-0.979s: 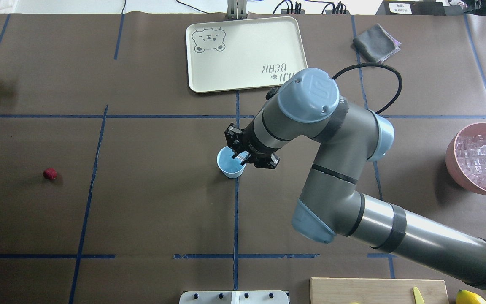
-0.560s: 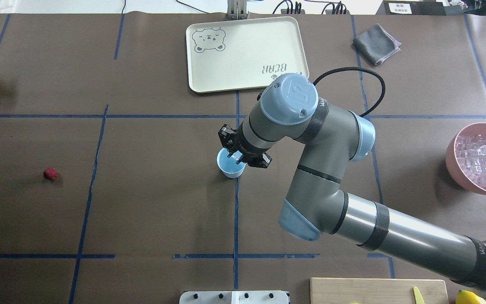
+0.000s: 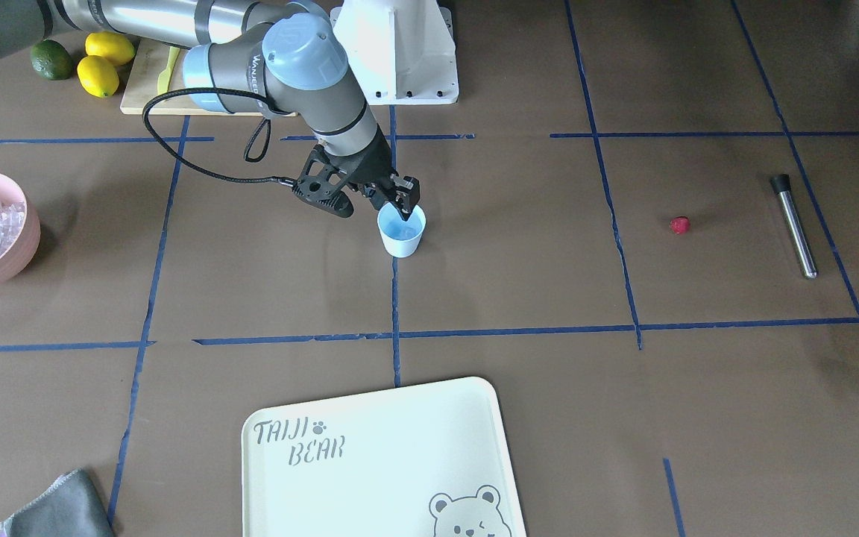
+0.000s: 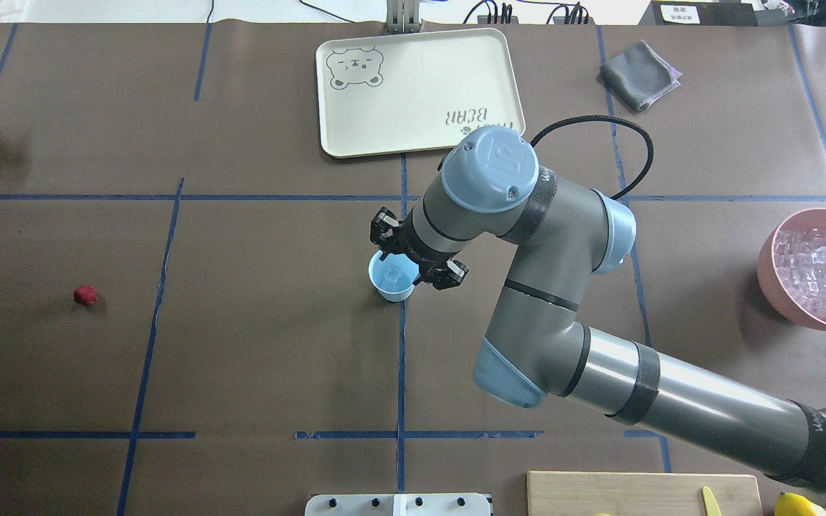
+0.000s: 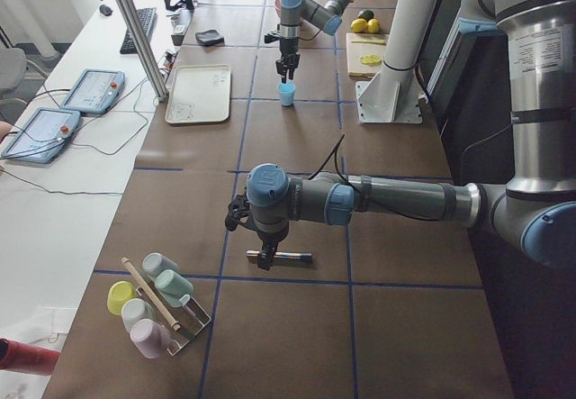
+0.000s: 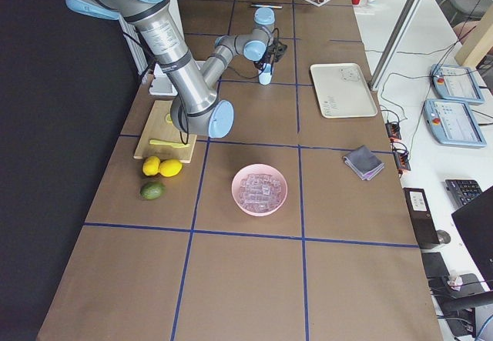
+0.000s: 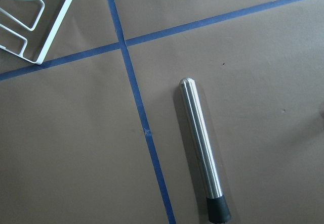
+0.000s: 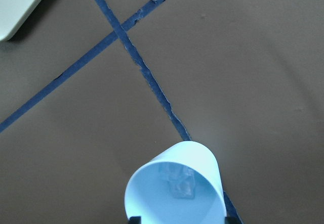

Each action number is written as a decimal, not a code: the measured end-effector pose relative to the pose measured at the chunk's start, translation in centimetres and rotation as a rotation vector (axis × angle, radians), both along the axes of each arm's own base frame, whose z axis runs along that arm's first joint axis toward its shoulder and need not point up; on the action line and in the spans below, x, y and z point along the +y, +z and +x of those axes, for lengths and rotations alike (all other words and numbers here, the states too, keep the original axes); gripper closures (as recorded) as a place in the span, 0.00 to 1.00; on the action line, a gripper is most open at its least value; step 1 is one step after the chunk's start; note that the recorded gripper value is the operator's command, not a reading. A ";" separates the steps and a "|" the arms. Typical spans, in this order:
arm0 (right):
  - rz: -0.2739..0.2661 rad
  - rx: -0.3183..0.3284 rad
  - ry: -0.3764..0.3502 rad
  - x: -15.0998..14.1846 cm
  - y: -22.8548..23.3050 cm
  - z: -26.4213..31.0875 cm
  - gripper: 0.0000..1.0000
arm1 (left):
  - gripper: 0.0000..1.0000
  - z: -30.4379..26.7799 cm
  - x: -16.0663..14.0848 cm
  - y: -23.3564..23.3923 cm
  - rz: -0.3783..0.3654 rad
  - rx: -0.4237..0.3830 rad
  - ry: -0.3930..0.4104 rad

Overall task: Mash ice and strawberries in cup
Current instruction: 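Move the right gripper back to the pink bowl, then grasp a third ice cube from the pink bowl with the right gripper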

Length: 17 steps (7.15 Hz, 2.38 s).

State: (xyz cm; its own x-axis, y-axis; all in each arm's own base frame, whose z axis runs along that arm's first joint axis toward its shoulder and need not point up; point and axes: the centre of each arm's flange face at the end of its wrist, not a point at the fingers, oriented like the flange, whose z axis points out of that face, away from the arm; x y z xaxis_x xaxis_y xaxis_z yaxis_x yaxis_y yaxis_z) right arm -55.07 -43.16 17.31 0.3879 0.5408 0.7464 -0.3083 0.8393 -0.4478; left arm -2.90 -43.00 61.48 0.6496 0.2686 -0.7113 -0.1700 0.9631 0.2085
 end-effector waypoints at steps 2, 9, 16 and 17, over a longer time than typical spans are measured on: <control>0.003 -0.007 0.002 -0.1 -0.3 0.4 0.00 | 0.00 0.0 0.0 0.1 -0.001 -0.001 0.000; 0.187 0.043 -0.144 -4.2 21.8 34.6 0.00 | 0.00 0.0 -0.1 0.0 0.000 -0.001 0.000; 0.349 0.276 -0.307 -1.6 39.7 45.8 0.00 | 0.00 0.0 0.0 0.3 -0.005 -0.001 0.000; 0.337 0.285 -0.315 -1.8 40.8 45.7 0.01 | 0.00 0.0 0.0 0.3 -0.006 -0.001 0.000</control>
State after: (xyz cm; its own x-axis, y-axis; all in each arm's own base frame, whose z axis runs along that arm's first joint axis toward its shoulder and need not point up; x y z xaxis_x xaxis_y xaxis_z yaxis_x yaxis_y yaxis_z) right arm -9.40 -44.92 58.09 0.7047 0.1145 0.7002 -0.0887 0.9934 -0.0732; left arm -2.91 -42.99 61.78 0.6504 0.2644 -0.7121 -0.1701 0.9644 0.2026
